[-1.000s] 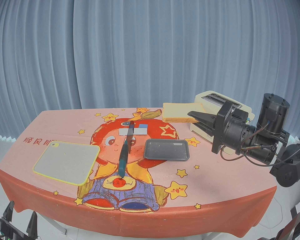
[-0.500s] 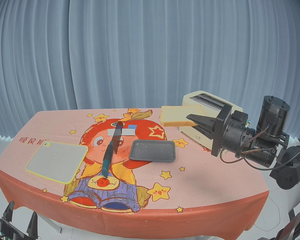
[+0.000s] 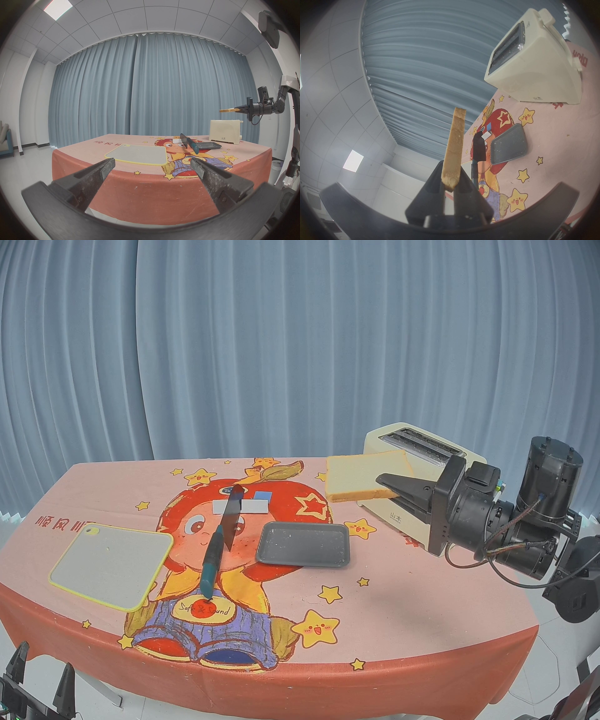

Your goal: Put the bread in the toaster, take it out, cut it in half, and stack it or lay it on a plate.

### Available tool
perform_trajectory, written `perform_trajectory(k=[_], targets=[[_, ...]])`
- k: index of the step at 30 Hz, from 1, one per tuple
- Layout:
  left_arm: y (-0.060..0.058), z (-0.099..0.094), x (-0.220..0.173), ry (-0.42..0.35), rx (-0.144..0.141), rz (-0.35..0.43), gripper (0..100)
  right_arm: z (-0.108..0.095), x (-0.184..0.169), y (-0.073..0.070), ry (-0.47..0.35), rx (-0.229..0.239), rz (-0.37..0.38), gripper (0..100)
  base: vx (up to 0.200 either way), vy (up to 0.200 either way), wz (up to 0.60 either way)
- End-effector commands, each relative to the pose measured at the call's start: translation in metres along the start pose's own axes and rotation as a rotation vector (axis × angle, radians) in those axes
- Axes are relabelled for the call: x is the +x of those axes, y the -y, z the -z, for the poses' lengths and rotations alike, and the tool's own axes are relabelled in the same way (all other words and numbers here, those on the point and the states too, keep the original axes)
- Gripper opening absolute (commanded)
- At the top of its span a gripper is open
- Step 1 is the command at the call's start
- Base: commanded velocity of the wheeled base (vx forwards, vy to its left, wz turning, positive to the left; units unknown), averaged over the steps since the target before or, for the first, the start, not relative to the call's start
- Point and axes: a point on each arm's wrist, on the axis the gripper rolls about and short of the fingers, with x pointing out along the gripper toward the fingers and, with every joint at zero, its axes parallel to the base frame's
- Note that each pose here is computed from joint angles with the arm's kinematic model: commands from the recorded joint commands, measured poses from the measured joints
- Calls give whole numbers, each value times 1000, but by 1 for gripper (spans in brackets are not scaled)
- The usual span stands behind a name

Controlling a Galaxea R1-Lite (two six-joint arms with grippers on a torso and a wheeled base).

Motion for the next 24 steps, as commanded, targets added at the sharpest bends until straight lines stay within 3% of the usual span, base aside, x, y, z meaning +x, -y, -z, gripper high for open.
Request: perform_trajectory(k=[1,6,15,24], targets=[[0,5,1,-12,0,-1,100,0,-10,-5,5,-27,-18,0,0,0,0],[0,5,1,-12,0,-1,100,2,-17,-6,6,-119,-17,0,0,0,0],[0,5,1,-12,0,-1,100,12,-28,-4,-23,-236,-15,0,0,0,0],[0,5,1,-12,0,-1,100,13,-33,-4,-23,-268,-15,0,0,0,0]])
